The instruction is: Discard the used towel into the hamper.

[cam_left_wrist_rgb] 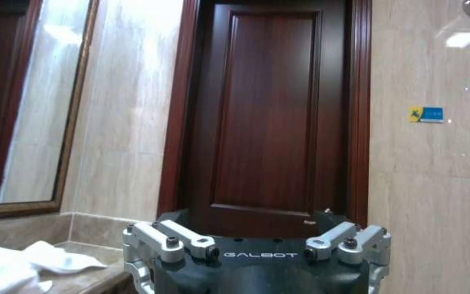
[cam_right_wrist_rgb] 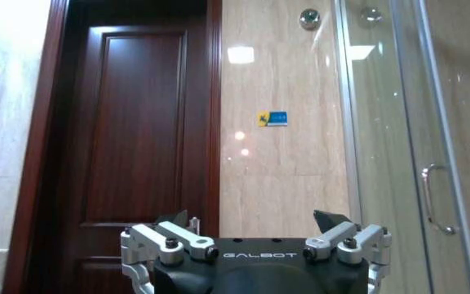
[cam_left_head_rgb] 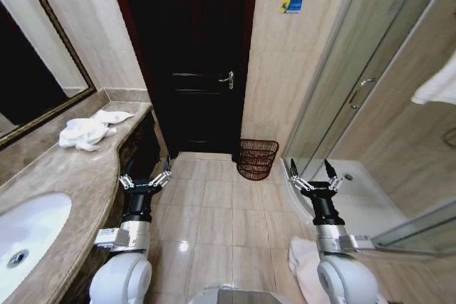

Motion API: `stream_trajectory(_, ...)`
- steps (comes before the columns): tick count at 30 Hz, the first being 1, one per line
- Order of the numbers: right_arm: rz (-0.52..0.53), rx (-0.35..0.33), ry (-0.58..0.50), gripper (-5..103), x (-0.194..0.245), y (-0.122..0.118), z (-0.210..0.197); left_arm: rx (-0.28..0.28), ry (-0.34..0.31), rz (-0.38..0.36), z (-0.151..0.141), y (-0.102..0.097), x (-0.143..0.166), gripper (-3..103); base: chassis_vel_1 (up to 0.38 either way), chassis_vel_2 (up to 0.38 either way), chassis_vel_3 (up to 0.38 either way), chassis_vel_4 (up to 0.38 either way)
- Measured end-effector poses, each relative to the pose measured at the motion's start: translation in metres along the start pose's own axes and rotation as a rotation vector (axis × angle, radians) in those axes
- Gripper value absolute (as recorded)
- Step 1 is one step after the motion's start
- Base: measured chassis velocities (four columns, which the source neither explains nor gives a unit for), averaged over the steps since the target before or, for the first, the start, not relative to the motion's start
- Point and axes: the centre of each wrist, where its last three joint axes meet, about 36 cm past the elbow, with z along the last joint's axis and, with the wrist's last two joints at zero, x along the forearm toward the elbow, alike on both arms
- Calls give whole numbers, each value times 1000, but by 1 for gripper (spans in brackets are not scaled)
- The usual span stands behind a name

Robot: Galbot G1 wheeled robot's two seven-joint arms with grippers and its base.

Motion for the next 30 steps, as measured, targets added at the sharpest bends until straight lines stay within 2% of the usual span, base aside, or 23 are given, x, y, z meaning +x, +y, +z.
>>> stream_trajectory(10, -4, -5, -10, 100, -1, 1, 0, 7, -10, -1, 0, 1, 0, 99, -216, 219, 226, -209)
stream_trajectory(11, -5, -6, -11, 100, -1, 1, 1, 8, -13, 0, 1, 1, 0, 102, -206, 213, 221, -206)
stream_trajectory(13, -7, -6, -12, 100, -1, 1, 2, 9, -16, 1, 2, 1, -1, 94, -198, 176, 175, -195)
stream_trajectory(21, -3, -11, -35, 100, -4, -1, 6, 17, -26, 7, 3, 2, -1, 93, -172, 165, 153, -174)
stream_trajectory(24, 0, -11, -35, 100, -4, -1, 7, 20, -25, 4, 3, 2, -1, 90, -89, 78, 30, -17)
stream_trajectory(30, 3, -8, -35, 100, -4, -2, 10, 22, -25, -3, 3, 3, -1, 93, 58, 11, -10, 33)
